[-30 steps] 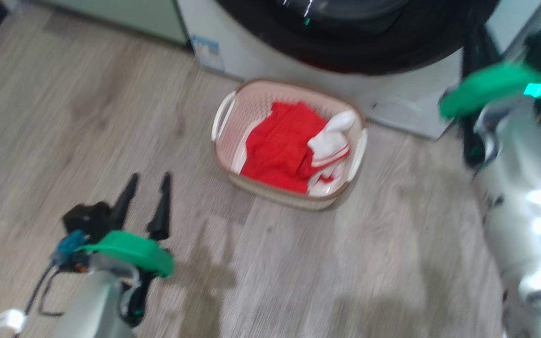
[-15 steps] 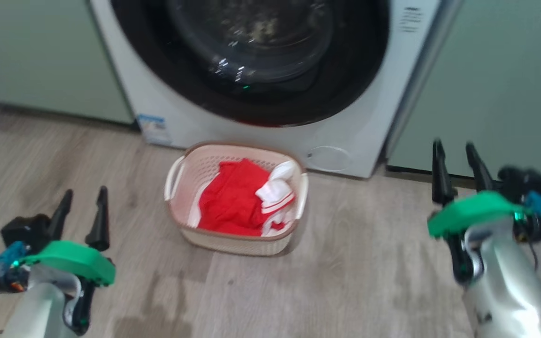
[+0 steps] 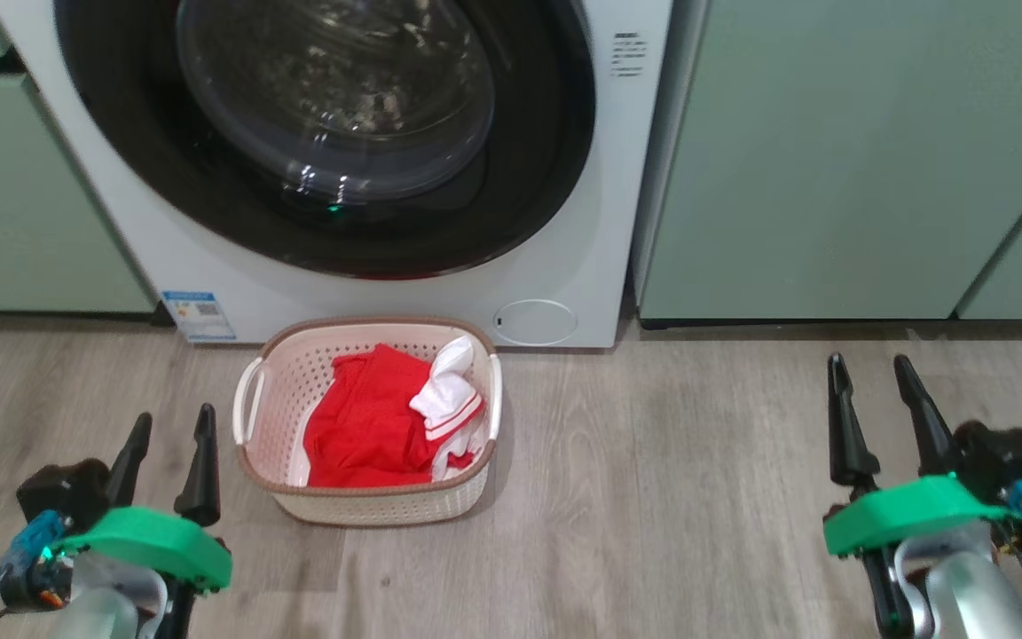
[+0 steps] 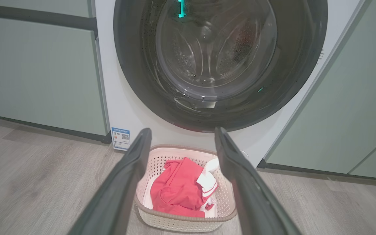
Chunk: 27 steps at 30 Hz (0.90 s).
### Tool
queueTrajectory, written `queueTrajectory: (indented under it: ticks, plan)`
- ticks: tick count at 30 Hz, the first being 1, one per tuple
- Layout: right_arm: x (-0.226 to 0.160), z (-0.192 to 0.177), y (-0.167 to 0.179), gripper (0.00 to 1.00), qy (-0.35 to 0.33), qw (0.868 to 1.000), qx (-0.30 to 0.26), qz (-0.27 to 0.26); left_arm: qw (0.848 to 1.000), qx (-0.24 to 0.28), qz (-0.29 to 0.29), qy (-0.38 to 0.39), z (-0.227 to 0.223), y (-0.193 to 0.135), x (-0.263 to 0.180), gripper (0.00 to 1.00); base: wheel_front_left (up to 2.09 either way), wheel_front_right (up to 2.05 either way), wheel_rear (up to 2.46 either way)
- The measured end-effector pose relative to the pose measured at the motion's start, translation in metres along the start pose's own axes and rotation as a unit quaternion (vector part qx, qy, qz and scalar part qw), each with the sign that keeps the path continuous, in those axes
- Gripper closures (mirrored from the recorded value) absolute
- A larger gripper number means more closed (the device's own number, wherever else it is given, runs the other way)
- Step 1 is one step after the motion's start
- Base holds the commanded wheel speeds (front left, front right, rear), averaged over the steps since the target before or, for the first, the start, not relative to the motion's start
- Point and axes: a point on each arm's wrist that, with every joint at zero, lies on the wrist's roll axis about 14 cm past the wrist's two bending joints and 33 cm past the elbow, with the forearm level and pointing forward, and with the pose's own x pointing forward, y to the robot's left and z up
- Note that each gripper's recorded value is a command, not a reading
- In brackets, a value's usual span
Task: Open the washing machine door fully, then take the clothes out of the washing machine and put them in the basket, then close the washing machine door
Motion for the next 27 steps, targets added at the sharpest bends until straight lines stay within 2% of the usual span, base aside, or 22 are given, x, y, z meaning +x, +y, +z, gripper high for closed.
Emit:
queueTrajectory:
  ticks: [8, 27]
  plan:
    - [-0.023, -0.003, -0.014, 0.0, 0.002, 1.0, 0.003, -0.025, 1.0, -0.003, -0.02, -0.004, 0.001, -0.017, 0.002, 0.0, 0.0, 0.0, 0.0]
    - [-0.027, -0.002, -0.025, 0.0, 0.0, 0.999, -0.003, -0.043, 1.0, 0.008, -0.017, 0.006, -0.005, -0.01, -0.003, 0.0, 0.0, 0.0, 0.0]
